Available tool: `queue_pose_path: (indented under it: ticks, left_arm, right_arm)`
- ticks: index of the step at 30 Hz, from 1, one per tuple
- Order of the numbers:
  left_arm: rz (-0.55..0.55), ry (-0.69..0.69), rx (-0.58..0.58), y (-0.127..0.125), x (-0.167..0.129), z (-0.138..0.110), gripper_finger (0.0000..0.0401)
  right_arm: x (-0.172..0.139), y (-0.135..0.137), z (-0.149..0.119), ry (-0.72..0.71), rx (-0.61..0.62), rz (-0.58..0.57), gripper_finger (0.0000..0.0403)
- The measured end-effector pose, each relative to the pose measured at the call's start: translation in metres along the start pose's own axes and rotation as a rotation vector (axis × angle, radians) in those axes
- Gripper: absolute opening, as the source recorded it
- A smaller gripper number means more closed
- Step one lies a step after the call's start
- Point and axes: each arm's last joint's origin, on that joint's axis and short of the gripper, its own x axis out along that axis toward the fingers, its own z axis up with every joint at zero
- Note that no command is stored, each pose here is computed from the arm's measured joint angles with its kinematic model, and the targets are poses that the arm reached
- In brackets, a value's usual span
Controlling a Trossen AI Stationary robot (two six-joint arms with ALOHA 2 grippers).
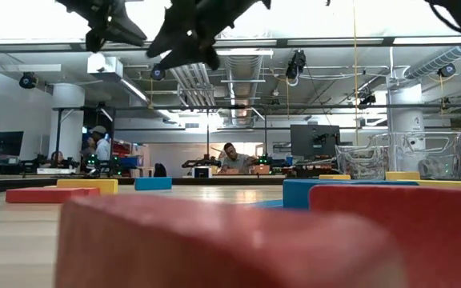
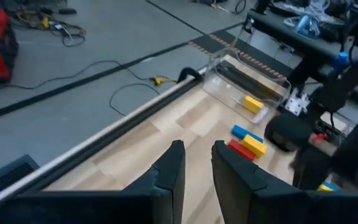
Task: Sort blocks
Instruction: Put the yellow block into the top transparent bin
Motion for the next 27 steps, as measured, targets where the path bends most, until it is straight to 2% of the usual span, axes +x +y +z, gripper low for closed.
queue_pose_path:
  ticks: [10,18,27]
  left_arm:
    - [0.002,-0.080,0.024,0.000,-0.024,0.010,0.0059]
    - [0.014,-0.031,0.022,0.001,-0.021,0.005,0.0059]
    - [0.021,0.000,0.024,0.002,-0.020,0.002,0.0059]
  right_arm:
    - [0.052,-0.002,-0.010,0.050,-0.033,0.113,0.0178]
    - [0.087,-0.003,-0.022,0.071,-0.050,0.186,0.0172]
    - [0.108,0.000,-0.047,0.158,-0.084,0.191,0.0178]
